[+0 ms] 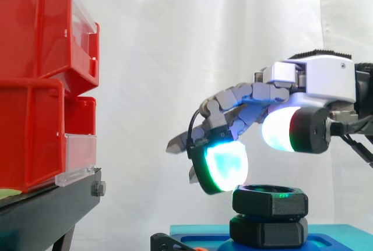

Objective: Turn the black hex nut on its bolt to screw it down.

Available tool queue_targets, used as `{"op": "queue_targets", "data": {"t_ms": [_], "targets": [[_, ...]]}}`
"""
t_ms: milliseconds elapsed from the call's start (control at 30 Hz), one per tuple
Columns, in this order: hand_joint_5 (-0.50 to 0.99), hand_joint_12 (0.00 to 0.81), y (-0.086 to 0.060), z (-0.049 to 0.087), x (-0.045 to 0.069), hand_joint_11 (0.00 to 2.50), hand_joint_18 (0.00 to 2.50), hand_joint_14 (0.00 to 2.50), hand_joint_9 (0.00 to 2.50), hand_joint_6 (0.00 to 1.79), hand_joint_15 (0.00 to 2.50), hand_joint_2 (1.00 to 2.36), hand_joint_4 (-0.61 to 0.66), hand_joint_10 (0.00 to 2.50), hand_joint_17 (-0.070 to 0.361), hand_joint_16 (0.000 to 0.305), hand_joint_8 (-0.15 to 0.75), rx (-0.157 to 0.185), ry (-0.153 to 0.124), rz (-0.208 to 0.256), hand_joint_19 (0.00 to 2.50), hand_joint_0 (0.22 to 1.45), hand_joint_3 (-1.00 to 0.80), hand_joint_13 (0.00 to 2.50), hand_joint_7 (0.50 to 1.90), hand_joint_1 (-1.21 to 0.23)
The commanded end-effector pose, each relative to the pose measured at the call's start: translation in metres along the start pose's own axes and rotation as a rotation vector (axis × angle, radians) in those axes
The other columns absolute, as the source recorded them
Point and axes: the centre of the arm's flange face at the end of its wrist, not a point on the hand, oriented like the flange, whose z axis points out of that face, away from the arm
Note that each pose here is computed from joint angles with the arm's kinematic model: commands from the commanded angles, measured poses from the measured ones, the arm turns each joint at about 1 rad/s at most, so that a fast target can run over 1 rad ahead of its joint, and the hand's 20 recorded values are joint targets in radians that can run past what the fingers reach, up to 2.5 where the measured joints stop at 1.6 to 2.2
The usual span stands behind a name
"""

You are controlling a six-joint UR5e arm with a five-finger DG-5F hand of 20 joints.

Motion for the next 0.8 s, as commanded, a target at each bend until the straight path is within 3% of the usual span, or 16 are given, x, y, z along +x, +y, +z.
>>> {"op": "queue_targets", "data": {"t_ms": [0,133,200,267,300,467,633,667,767], "targets": [[-0.01,0.282,0.001,0.005,-0.009,0.20,0.44,0.00,0.83,0.50,0.01,1.00,0.14,0.01,0.098,0.044,0.238,-0.009,-0.017,-0.007,0.29,0.51,-0.50,0.52,1.43,-0.21],[-0.03,0.284,0.004,0.010,-0.012,0.20,0.44,0.00,0.83,0.50,0.01,1.00,0.14,0.01,0.098,0.044,0.240,-0.013,-0.038,-0.014,0.28,0.51,-0.50,0.52,1.31,-0.21],[-0.03,0.282,0.005,0.012,-0.012,0.20,0.44,0.00,0.83,0.50,0.00,1.00,0.14,0.01,0.098,0.043,0.238,-0.015,-0.052,-0.021,0.29,0.51,-0.50,0.52,1.30,-0.21],[-0.03,0.281,0.012,0.020,-0.016,0.19,0.44,0.00,0.83,0.50,0.01,1.00,0.14,0.01,0.097,0.043,0.233,-0.022,-0.085,-0.033,0.29,0.51,-0.50,0.52,1.30,-0.21],[-0.03,0.280,0.014,0.022,-0.015,0.19,0.44,0.00,0.83,0.50,0.01,1.00,0.13,0.01,0.097,0.043,0.230,-0.024,-0.085,-0.033,0.28,0.52,-0.50,0.52,1.29,-0.20],[-0.03,0.276,0.032,0.028,-0.009,0.19,0.43,0.00,0.84,0.50,0.00,1.00,0.10,0.01,0.096,0.042,0.217,-0.031,-0.047,-0.010,0.29,0.53,-0.50,0.52,1.23,-0.20],[-0.03,0.273,0.045,0.028,0.000,0.18,0.43,0.00,0.86,0.50,0.00,1.00,0.08,0.01,0.096,0.043,0.192,-0.032,0.015,0.014,0.29,0.53,-0.50,0.52,1.10,-0.20],[-0.03,0.274,0.055,0.031,0.004,0.17,0.43,0.00,0.86,0.50,0.01,1.00,0.08,0.01,0.096,0.043,0.191,-0.034,0.037,0.023,0.29,0.53,-0.50,0.52,1.09,-0.20],[-0.03,0.271,0.059,0.033,0.005,0.16,0.43,0.00,0.86,0.50,0.01,1.00,0.08,0.01,0.096,0.043,0.181,-0.033,0.044,0.026,0.29,0.53,-0.50,0.52,1.04,-0.21]]}}
